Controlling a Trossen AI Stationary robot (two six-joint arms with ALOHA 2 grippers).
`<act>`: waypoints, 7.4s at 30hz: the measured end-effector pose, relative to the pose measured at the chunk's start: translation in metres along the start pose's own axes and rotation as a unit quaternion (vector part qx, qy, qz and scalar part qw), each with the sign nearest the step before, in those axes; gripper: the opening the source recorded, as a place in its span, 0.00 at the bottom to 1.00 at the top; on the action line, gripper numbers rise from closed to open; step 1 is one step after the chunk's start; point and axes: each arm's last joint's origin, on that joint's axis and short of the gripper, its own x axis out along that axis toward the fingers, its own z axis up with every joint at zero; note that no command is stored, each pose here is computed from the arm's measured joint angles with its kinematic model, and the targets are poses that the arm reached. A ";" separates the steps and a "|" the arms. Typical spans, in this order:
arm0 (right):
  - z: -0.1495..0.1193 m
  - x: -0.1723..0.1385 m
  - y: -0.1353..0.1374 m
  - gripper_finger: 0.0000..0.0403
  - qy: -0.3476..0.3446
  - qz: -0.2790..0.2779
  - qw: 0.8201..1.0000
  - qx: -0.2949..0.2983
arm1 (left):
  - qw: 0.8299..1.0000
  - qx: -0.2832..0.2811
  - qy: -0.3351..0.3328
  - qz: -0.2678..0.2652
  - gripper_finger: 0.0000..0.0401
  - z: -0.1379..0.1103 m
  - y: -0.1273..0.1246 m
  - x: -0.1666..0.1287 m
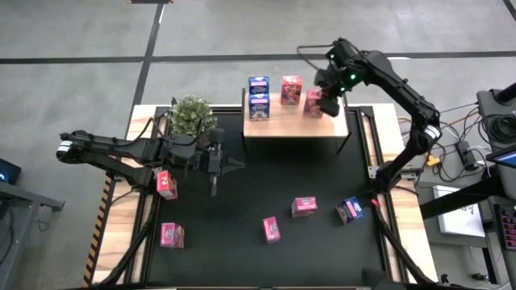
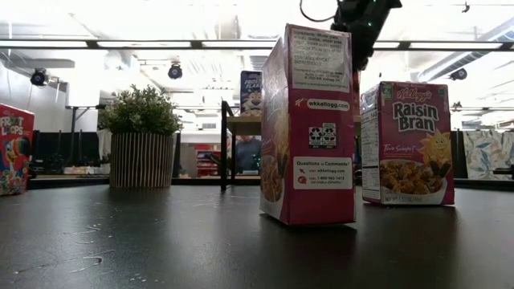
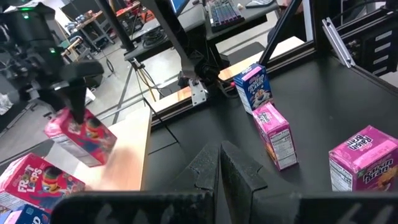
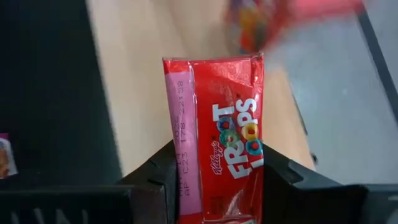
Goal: Stack cereal on shelf
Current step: Adjust the red cereal box on the shelf and align it with the other red cereal box on the shelf, then put the top right purple cereal box on the shelf
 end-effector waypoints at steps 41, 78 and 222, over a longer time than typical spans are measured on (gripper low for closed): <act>0.056 0.054 0.044 0.50 -0.027 -0.047 0.991 -0.122 | 1.000 -0.004 -0.001 0.000 0.00 0.000 0.000 0.000; 0.056 0.000 0.054 0.45 -0.076 -0.093 0.988 -0.099 | 1.000 -0.012 -0.001 0.000 0.00 0.000 0.000 0.000; -0.019 -0.007 0.224 0.40 -0.034 0.001 0.997 -0.075 | 0.995 -0.102 0.002 -0.019 0.00 -0.012 -0.012 0.011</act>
